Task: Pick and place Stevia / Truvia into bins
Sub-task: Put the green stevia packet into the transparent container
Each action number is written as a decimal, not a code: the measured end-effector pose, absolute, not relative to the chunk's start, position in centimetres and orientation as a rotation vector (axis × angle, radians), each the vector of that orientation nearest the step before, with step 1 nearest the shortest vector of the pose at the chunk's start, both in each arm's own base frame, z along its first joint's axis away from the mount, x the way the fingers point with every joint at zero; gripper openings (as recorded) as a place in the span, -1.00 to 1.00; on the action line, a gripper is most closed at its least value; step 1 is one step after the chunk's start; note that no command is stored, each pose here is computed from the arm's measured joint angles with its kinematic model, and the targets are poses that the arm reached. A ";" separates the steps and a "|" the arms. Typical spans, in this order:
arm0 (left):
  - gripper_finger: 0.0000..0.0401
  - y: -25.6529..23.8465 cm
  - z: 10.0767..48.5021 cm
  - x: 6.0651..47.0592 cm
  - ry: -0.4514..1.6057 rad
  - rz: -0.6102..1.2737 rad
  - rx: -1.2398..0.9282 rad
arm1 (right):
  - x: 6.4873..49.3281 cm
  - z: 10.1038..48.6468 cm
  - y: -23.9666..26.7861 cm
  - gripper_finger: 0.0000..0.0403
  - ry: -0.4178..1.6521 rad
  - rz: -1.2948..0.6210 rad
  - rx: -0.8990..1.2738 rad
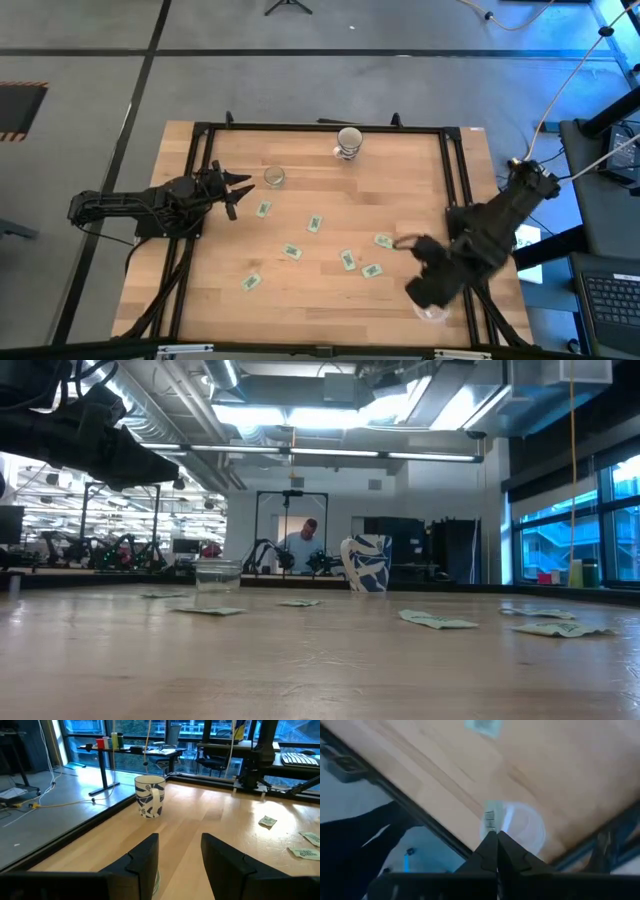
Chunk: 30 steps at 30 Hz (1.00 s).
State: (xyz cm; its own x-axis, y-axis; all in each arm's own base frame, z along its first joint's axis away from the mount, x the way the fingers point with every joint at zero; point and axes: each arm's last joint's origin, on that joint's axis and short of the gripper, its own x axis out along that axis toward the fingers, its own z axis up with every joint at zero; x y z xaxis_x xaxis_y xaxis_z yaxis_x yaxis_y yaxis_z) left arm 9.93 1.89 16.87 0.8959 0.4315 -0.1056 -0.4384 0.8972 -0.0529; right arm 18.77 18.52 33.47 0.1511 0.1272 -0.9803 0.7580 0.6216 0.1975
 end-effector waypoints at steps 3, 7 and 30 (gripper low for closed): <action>-0.29 1.9 16.9 9.9 0.091 0.455 -0.077 | 17.5 31.9 20.8 -1.00 1.388 -0.598 0.828; -0.29 2.0 17.0 9.9 0.082 0.475 -0.075 | 16.7 29.5 23.5 -1.00 1.391 -0.623 0.857; -0.29 2.0 16.9 9.9 0.073 0.493 -0.117 | 17.6 20.9 27.3 -1.00 1.383 -0.892 0.775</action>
State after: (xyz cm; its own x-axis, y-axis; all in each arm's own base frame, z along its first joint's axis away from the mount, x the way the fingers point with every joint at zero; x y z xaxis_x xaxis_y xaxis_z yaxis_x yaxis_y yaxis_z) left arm 9.88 2.00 16.93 0.8784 0.4678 -0.0982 -0.4761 0.8743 -0.0938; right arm 17.62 27.28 20.90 -0.0199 -0.0722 -0.9972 0.8788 0.4744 -0.0519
